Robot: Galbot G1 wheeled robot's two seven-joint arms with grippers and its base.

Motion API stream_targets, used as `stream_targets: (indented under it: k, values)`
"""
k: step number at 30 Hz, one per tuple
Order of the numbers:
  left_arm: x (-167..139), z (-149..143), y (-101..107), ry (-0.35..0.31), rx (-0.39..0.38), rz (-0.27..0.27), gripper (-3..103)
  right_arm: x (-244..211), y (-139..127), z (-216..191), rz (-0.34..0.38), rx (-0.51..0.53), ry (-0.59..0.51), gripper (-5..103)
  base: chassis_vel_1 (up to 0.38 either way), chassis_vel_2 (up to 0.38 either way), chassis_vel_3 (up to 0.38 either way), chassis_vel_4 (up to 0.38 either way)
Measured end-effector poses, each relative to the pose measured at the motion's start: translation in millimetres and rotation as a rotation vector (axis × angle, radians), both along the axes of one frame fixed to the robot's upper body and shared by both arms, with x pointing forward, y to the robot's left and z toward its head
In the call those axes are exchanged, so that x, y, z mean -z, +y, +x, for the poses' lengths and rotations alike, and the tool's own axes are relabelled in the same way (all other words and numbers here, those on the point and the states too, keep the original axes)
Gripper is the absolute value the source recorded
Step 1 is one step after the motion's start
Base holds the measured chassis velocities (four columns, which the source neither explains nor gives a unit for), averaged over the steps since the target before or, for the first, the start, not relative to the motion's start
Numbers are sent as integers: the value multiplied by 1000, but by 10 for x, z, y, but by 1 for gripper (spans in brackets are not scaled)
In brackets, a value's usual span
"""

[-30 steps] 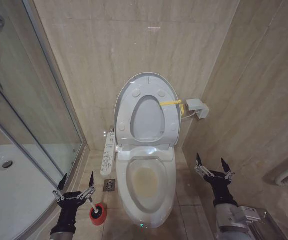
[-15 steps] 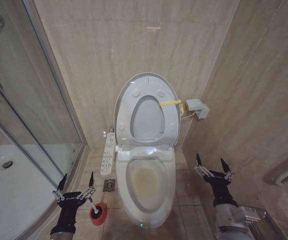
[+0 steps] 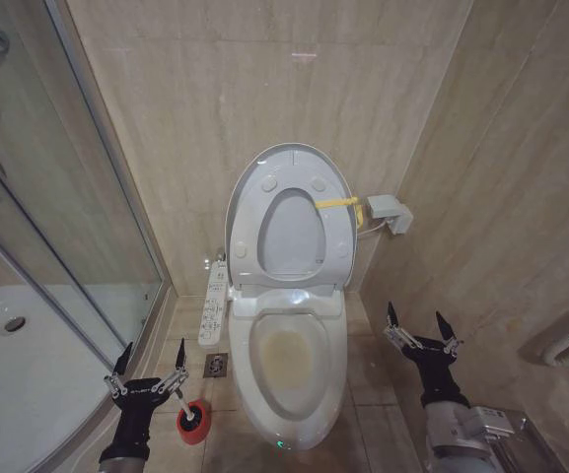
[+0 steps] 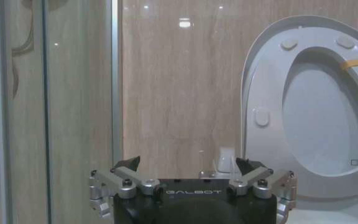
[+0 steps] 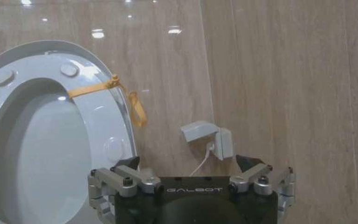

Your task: Open the toilet lid, clean the toilet bowl with a toilet brush, close the toilet lid, and flush.

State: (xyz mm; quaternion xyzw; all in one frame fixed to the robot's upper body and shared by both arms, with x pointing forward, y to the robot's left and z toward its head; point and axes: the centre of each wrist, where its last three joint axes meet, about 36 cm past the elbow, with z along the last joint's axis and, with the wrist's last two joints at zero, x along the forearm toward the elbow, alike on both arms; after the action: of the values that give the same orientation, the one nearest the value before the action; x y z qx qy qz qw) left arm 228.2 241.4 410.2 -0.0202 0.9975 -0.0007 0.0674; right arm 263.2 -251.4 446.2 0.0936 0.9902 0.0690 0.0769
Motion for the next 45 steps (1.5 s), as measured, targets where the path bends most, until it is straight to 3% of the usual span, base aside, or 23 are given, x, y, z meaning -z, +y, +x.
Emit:
stream_targets:
  k: [18, 22, 25, 34, 35, 37, 40, 45]
  values:
    - [0, 0, 0, 0, 0, 0, 100, 14, -38, -10, -13, 3, 11, 100, 0, 0, 0, 0]
    - [0, 0, 0, 0, 0, 0, 100, 231, -544, -186, -179, 55, 200, 100, 0, 0, 0, 0]
    - [0, 0, 0, 0, 0, 0, 100, 328, -764, -268, -231, 72, 255, 100, 0, 0, 0, 0]
    - [0, 0, 0, 0, 0, 0, 100, 452, -859, -232, -222, 49, 195, 100, 0, 0, 0, 0]
    - [0, 0, 1, 0, 0, 0, 100, 455, -849, -222, -211, 46, 187, 100, 0, 0, 0, 0]
    - [0, 0, 0, 0, 0, 0, 100, 389, -765, -124, -100, 37, 99, 100, 0, 0, 0, 0]
    - [0, 0, 0, 0, 0, 0, 100, 295, -732, -33, -61, 39, 40, 100, 0, 0, 0, 0]
    - [0, 0, 0, 0, 0, 0, 100, 261, -742, 17, -74, 44, 9, 100, 0, 0, 0, 0]
